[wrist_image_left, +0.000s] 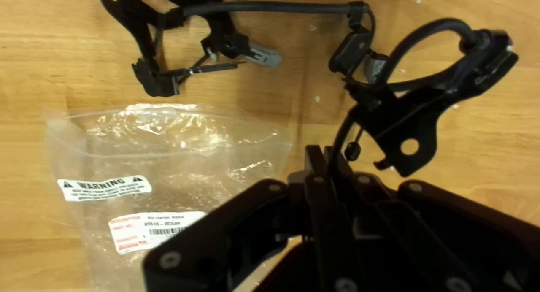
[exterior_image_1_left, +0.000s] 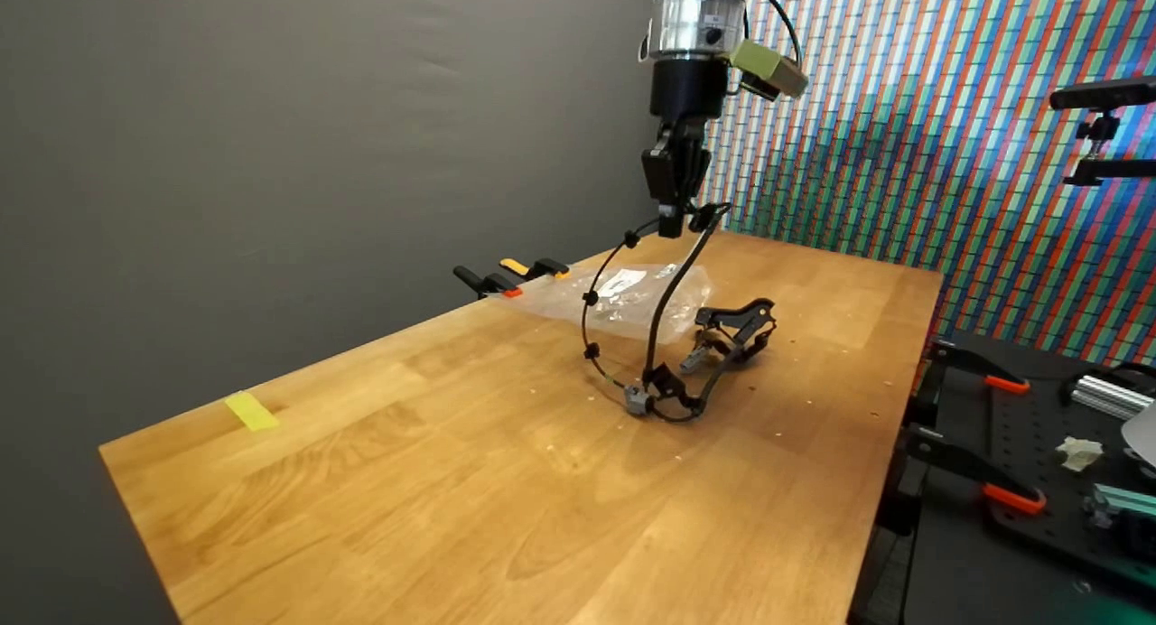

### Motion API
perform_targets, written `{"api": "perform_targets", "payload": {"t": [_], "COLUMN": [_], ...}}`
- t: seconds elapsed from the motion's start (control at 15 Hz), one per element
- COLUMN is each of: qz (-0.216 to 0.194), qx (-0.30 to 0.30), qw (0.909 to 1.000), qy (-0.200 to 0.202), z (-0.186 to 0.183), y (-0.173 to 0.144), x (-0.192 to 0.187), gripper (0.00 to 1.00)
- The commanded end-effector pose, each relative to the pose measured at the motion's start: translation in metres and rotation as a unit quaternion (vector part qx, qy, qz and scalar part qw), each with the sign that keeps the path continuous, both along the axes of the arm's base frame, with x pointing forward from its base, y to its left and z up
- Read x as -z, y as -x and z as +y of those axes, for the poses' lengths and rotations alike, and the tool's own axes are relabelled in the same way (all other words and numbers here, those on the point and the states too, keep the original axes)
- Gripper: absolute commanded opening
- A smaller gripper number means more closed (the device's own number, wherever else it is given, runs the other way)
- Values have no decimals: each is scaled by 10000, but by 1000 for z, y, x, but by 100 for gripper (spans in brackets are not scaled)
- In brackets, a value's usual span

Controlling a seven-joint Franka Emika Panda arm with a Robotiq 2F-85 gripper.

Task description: Take the black object out of the plastic and put it on the table

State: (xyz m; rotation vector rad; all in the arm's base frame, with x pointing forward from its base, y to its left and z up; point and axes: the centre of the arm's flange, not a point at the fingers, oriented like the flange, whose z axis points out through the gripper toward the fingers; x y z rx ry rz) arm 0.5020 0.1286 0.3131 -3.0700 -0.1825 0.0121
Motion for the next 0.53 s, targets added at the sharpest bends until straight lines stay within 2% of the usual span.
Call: {"api": "perform_targets", "payload": {"t": [0.0, 0.2, 0.47], "qz": [-167, -150, -74], "qx": [-183, -37, -166], "qw": [9993, 9991, 9990], "qy": [280, 406, 404], "z": [-39, -59, -34], "y": [6, 10, 22], "x": [18, 33, 37], "gripper": [1, 1, 1]}}
